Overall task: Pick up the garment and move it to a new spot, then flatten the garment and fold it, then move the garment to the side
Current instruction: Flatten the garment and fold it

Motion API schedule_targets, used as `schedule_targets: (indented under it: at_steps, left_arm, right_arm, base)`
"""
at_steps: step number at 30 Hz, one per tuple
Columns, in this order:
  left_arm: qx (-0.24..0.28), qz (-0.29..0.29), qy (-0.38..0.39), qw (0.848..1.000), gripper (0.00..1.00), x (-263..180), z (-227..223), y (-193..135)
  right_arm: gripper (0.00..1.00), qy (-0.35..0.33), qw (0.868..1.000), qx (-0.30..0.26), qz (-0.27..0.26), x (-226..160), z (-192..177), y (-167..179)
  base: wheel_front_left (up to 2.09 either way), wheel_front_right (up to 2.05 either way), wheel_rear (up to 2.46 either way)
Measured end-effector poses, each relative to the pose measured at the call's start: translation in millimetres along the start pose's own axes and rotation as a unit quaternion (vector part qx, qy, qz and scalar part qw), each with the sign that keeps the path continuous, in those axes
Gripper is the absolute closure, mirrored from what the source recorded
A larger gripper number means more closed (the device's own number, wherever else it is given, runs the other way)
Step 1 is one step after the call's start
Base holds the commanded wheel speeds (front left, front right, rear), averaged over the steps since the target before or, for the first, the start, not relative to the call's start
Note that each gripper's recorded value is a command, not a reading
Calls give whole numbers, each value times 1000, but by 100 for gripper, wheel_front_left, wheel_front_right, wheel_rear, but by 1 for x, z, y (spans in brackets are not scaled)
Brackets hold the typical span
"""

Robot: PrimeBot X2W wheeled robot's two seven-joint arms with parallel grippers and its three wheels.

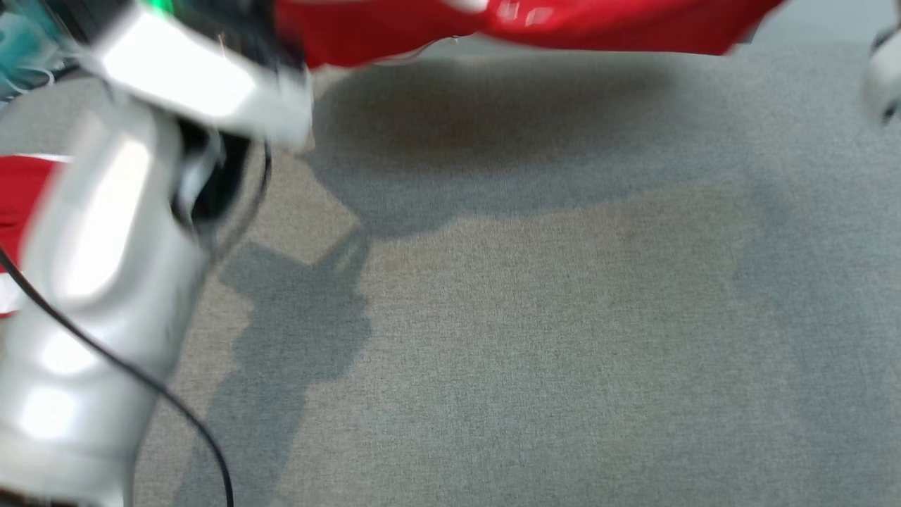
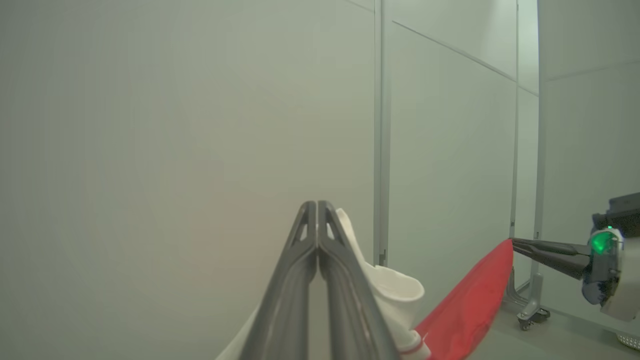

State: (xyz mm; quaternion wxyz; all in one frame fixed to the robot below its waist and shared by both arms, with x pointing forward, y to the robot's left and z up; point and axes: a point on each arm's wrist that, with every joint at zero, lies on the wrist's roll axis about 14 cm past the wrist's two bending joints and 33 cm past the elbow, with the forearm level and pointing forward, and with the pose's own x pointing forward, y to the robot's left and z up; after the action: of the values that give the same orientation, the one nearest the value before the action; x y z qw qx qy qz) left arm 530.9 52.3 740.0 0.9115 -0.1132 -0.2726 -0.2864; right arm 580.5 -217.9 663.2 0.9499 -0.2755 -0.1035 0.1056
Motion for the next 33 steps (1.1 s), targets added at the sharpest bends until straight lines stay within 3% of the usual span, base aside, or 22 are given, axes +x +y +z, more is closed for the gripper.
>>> schedule_targets:
  at_steps: [3,7,13,22,27,33]
  left_arm:
    - [-42,51,112,991,100,-63,-87,19]
    - [-76,80,170,979,100,-109,-130,17]
    - [-97,83,207,970,100,-160,-143,0]
    - [-115,110,239,958,100,-226,-138,-14]
    - [-136,107,264,949,100,-245,-133,-31]
    - [-144,94,318,932,100,-276,-139,-54]
  right_arm:
    - [100,63,997,41,34,-21,-62,43]
    - [100,98,990,90,53,-53,-98,78]
    - [100,128,979,152,51,-114,-128,104]
    - [100,162,968,192,0,-178,-152,102]
    - [100,191,956,223,27,-210,-158,134]
    - [100,199,951,236,35,-221,-158,142]
  base:
    - [0,0,0]
    - [0,0,0]
    - [0,0,0]
    - [0,0,0]
    - [0,0,0]
    - [0,0,0]
